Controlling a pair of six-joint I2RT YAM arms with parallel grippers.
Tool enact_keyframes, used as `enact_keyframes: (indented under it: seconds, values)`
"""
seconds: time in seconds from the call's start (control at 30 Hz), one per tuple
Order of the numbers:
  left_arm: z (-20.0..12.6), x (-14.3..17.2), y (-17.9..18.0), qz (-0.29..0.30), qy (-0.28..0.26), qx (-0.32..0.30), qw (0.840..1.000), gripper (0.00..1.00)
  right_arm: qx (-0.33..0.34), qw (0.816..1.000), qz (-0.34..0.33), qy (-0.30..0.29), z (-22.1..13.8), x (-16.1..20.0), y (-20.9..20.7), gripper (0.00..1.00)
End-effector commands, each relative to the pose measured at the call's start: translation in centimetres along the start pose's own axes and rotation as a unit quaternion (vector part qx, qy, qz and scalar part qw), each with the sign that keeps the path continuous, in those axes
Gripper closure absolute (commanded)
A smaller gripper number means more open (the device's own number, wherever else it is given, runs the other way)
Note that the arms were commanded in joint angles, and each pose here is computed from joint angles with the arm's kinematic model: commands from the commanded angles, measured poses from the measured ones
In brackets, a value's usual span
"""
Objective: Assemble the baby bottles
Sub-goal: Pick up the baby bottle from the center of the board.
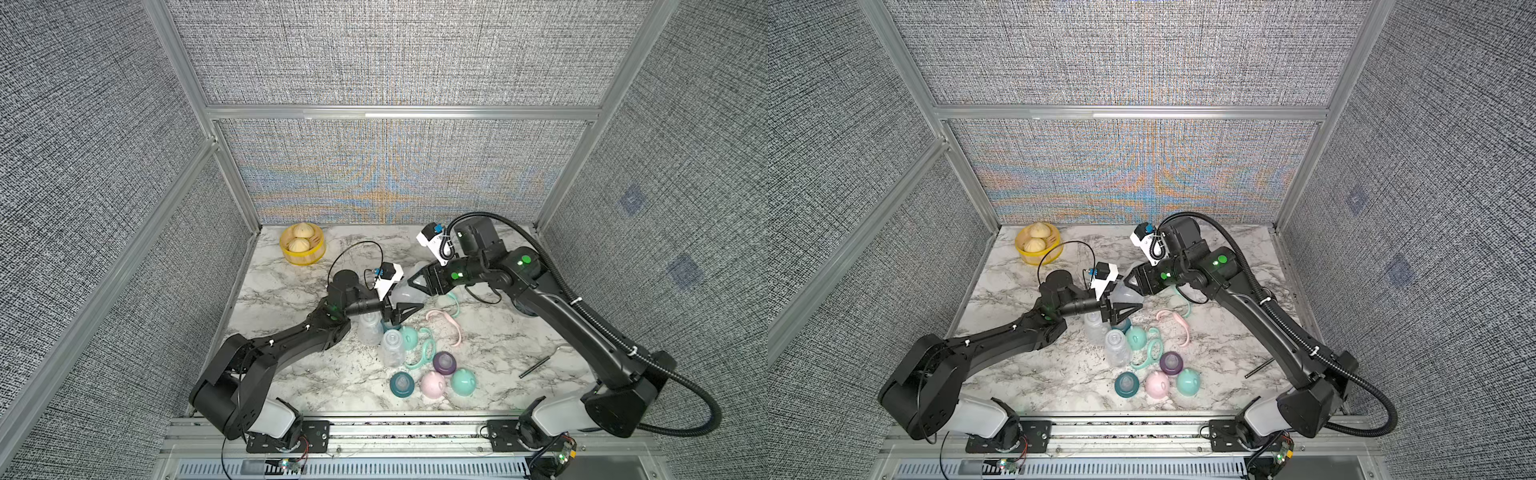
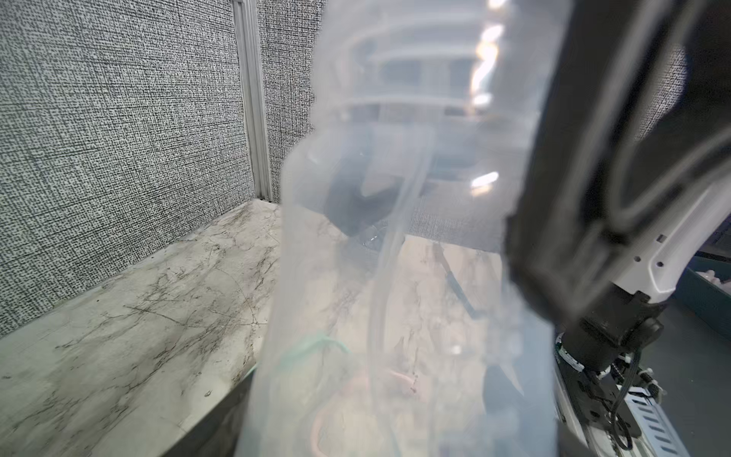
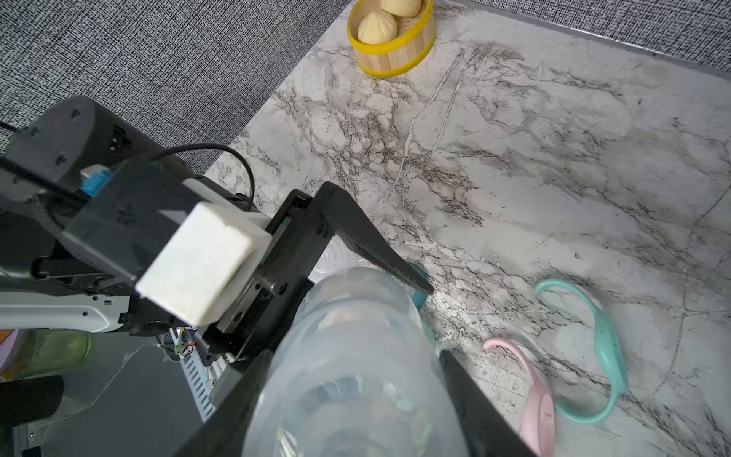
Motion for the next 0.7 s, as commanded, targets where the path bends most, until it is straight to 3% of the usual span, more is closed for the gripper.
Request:
enact_keyframes:
  seconds: [0.0, 0.2, 0.3, 0.43, 0.53, 0.67]
  values:
    - [0.0, -0.5, 0.0, 0.018, -0.014, 0.000, 1.000, 0.14, -0.020, 1.000, 0.001, -0.006, 0.0, -0.2, 0.4, 0.49]
    - [0.0, -0.3, 0.1, 0.014, -0.011, -0.005, 1.000, 0.22, -0.019, 1.000, 0.002, -0.008, 0.0, -0.2, 0.3, 0.49]
    - [0.0, -0.3, 0.2, 0.011, -0.011, -0.012, 1.000, 0.31, -0.018, 1.000, 0.006, -0.008, 0.1, -0.1, 0.1, 0.47]
    - [-0.1, -0.2, 0.4, 0.010, -0.011, -0.024, 1.000, 0.69, -0.020, 0.999, 0.024, -0.022, -0.7, -0.1, -0.2, 0.20]
    - [-0.1, -0.3, 0.9, 0.011, -0.016, -0.044, 0.999, 0.81, -0.026, 0.997, 0.043, -0.050, -2.3, 0.0, -0.7, 0.11]
    - [0.0, -0.5, 1.6, 0.007, -0.025, -0.058, 0.998, 0.91, -0.027, 0.993, 0.076, -0.084, -4.3, 0.9, -2.1, 0.10]
Point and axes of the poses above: each gripper's point midway between its finger pads, its own z axis out along the fingers, its own y axis along the line the jaws close on, x = y × z, the point moved 8 cm from there along -z, back along the fingers, and after that the axes turned 2 degrees about z, right-handed, at the moved point
